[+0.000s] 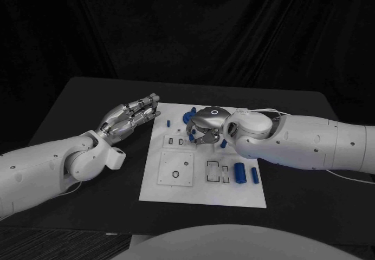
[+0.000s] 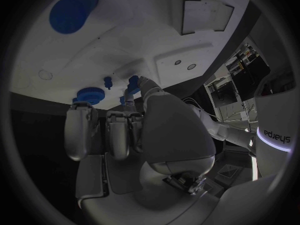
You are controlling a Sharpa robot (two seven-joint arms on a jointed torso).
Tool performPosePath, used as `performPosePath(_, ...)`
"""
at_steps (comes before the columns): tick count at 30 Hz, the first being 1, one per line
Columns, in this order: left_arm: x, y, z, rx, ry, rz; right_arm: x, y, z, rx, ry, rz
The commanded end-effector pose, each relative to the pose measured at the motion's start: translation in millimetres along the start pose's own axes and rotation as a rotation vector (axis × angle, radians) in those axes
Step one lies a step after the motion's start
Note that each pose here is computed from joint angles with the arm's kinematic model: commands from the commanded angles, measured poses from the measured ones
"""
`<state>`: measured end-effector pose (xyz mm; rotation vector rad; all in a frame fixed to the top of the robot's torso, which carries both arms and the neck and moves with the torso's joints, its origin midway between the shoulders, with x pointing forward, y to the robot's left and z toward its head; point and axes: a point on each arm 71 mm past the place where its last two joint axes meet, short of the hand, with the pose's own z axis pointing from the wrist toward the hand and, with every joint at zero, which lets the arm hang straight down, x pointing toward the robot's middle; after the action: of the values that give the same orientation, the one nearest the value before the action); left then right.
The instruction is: Assemble the parts on the task board
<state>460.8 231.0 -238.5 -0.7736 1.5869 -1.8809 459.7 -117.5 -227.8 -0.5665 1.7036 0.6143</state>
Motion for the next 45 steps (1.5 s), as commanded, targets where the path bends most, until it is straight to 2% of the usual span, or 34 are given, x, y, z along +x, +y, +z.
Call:
performPosePath(1, 2.1, -0.5, 0.7, 0.018, 0.016, -0.014, 1.7, -2.0, 1.0, 0.022, 0.002, -0.016)
performPosePath(45, 1.8, 1.7, 0.8, 0.007, 0.018, -0.018, 10.8, -2.1, 5.6, 0.028, 0.042, -0.018)
